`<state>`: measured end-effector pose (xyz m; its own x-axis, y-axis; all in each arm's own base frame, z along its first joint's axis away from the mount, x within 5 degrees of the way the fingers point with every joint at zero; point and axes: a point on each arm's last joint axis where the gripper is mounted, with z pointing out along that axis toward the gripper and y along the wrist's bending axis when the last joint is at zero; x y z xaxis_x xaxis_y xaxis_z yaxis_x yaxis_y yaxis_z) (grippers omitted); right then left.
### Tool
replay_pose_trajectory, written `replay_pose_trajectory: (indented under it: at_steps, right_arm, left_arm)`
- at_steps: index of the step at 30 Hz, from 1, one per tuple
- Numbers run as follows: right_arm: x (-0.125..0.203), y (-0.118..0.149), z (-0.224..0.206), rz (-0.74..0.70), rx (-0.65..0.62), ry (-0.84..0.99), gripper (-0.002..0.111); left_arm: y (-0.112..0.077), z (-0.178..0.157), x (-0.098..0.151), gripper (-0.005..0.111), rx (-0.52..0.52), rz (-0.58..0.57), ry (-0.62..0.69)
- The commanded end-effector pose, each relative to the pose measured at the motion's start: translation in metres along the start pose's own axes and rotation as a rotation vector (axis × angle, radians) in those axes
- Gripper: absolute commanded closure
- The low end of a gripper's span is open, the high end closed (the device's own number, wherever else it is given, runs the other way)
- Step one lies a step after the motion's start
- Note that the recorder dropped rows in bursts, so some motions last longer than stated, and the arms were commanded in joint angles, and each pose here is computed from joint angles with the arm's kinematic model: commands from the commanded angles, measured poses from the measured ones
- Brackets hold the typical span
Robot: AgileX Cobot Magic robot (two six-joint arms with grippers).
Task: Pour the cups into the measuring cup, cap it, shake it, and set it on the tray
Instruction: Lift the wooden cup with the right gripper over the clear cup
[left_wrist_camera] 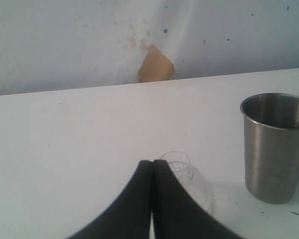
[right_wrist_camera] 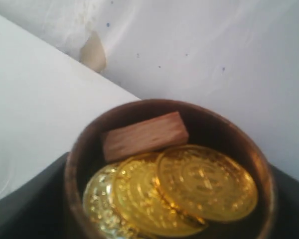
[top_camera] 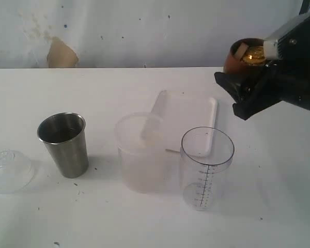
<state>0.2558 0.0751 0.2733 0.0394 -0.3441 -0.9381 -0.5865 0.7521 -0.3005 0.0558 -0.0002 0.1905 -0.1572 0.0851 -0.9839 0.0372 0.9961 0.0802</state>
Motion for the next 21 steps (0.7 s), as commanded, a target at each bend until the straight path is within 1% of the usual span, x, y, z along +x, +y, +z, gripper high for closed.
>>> replay_pose_trajectory:
  at_steps: [1, 3, 11, 13, 16, 18, 21]
  right_arm:
    - [0.005, 0.009, -0.002, -0.067, -0.093, 0.053, 0.108]
    - [0.011, 0.011, 0.001, -0.103, -0.122, 0.080, 0.108]
    - [0.021, 0.012, 0.008, -0.210, -0.152, 0.095, 0.108]
    - [0.019, 0.013, 0.008, -0.223, -0.163, 0.076, 0.108]
    - [0.015, 0.018, 0.008, -0.277, -0.213, 0.008, 0.108]
    - [0.012, 0.018, 0.007, -0.319, -0.210, -0.032, 0.108]
    - [0.011, 0.014, 0.006, -0.320, -0.220, -0.090, 0.108]
  left_arm:
    - [0.000, -0.001, -0.001, 0.107, 0.004, -0.001, -0.014]
    - [0.000, -0.001, -0.001, 0.107, 0.004, -0.001, -0.014]
    - [0.000, -0.001, -0.001, 0.107, 0.004, -0.001, -0.014]
    - [0.000, -0.001, -0.001, 0.107, 0.004, -0.001, -0.014]
    - [0.000, -0.001, -0.001, 0.107, 0.004, -0.001, -0.014]
    - [0.000, -0.001, -0.001, 0.107, 0.004, -0.001, -0.014]
    - [0.000, -0.001, -0.001, 0.107, 0.004, -0.001, -0.014]
